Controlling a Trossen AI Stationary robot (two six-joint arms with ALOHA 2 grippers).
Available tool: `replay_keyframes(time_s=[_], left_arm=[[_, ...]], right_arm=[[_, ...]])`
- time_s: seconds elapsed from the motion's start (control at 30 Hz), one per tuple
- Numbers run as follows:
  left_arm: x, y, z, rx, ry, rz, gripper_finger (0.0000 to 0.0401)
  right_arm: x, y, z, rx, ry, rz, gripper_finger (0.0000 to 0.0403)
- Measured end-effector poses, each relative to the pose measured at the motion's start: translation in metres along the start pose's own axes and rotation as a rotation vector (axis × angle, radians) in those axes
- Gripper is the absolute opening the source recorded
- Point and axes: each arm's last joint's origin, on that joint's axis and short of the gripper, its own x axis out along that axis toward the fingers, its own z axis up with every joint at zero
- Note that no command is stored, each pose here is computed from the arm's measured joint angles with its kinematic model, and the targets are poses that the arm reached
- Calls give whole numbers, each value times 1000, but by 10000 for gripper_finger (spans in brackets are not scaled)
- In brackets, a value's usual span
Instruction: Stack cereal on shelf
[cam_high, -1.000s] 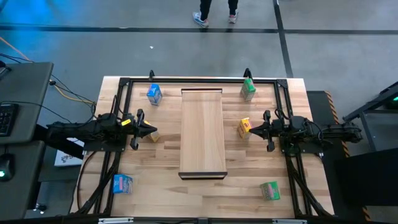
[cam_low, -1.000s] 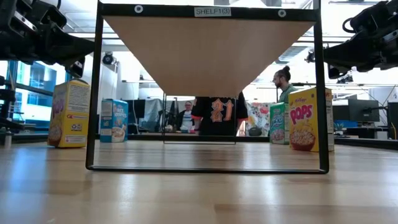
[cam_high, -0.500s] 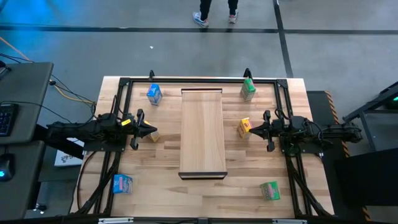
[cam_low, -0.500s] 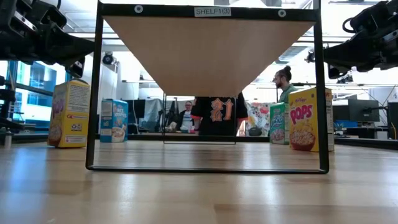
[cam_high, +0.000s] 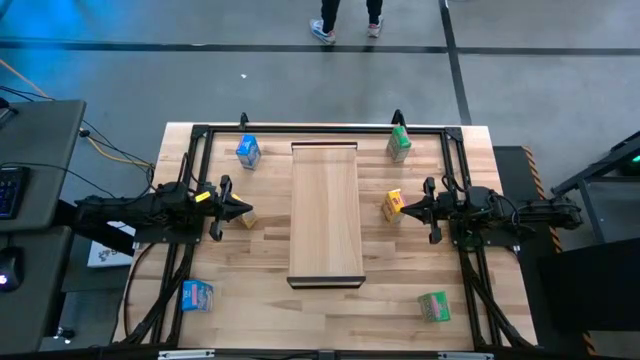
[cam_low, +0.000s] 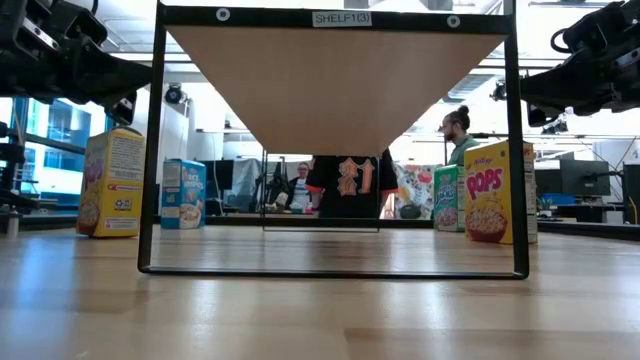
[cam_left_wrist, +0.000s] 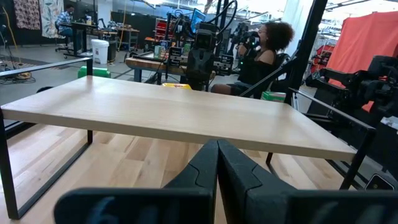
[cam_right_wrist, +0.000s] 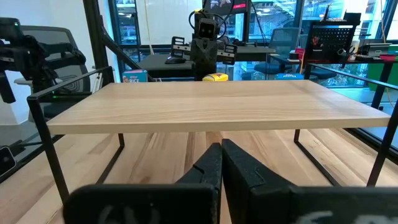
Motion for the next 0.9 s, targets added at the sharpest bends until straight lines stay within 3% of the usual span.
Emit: replay_keyframes(time_s=[0.63, 0.7, 0.8, 0.9], left_arm=[[0, 0, 0, 0, 0, 0, 0], [0, 0, 0, 0, 0, 0, 0], [0, 0, 0, 0, 0, 1, 0], [0, 0, 0, 0, 0, 0, 0]], right_arm=[[0, 0, 2, 27, -18, 0, 0], [-1, 0, 11, 109, -118, 6, 0], [-7, 0, 36, 280, -383, 40, 0], [-20, -5, 58, 413, -667, -22, 0]])
